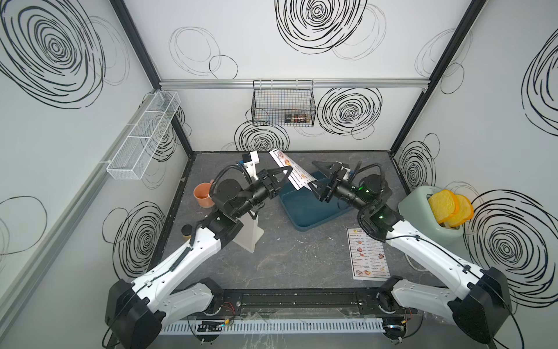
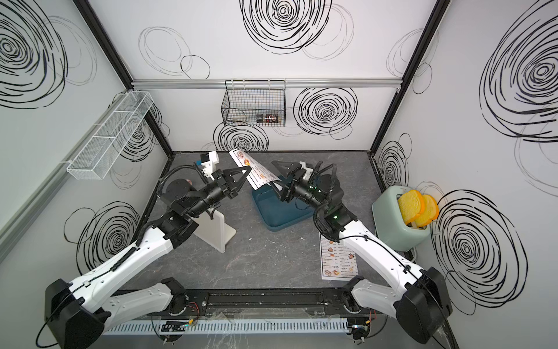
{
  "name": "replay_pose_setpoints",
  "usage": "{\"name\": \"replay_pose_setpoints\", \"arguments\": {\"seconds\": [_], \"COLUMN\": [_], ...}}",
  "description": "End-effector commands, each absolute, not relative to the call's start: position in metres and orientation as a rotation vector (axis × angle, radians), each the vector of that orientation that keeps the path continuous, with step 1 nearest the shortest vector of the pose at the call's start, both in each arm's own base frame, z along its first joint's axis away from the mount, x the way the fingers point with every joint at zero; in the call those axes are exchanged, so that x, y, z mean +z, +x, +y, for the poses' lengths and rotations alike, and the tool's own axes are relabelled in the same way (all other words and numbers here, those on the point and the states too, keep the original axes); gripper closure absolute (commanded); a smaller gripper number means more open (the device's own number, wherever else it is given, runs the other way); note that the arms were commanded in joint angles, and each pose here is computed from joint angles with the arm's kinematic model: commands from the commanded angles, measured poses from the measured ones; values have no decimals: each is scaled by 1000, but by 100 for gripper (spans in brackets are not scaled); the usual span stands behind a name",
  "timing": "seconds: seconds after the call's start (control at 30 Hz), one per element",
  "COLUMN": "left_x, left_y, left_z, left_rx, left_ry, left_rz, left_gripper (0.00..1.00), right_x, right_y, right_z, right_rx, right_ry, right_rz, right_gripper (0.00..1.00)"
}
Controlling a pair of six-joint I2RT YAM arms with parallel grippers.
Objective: Replace the menus in the menu holders
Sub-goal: Pick up the menu from the storage box.
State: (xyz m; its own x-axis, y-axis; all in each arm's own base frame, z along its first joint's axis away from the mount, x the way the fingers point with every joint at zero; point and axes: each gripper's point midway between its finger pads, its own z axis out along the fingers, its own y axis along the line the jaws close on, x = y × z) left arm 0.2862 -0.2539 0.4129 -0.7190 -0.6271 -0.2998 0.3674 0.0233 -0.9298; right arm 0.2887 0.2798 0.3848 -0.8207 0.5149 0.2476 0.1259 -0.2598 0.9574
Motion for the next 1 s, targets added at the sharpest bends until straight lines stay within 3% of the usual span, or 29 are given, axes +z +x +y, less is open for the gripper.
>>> {"name": "replay_pose_setpoints", "arguments": {"seconds": [0.0,0.2,0.4,0.6,0.63,0.7,0.77,0.87,0.97], "left_x": [426,426,421,414,411,401,390,370,353], "left_y": [278,275,276,279,280,284,287,288,283], "left_z": [-247,-241,-240,-236,-235,-229,-222,-203,-174], "left_rx": [-1818,-1812,-1803,-1781,-1768,-1706,-1635,-1491,-1297], "left_ry": [-277,-300,-324,-371,-384,-435,-484,-556,-606], "left_rz": [1529,1522,1533,1552,1561,1597,1630,1684,1736], "left_gripper": [100,100,100,100,90,58,35,22,20], "right_x": [404,405,407,411,411,412,410,409,410], "right_y": [297,301,304,304,304,304,305,304,299], "right_z": [275,284,289,288,287,284,280,272,274], "right_rx": [2210,2237,2239,2228,2219,2183,2106,1915,1662], "right_ry": [787,777,759,735,730,689,638,501,260], "right_rz": [1609,1630,1636,1621,1619,1605,1605,1609,1646], "right_gripper": [37,60,74,95,98,100,100,100,100]}}
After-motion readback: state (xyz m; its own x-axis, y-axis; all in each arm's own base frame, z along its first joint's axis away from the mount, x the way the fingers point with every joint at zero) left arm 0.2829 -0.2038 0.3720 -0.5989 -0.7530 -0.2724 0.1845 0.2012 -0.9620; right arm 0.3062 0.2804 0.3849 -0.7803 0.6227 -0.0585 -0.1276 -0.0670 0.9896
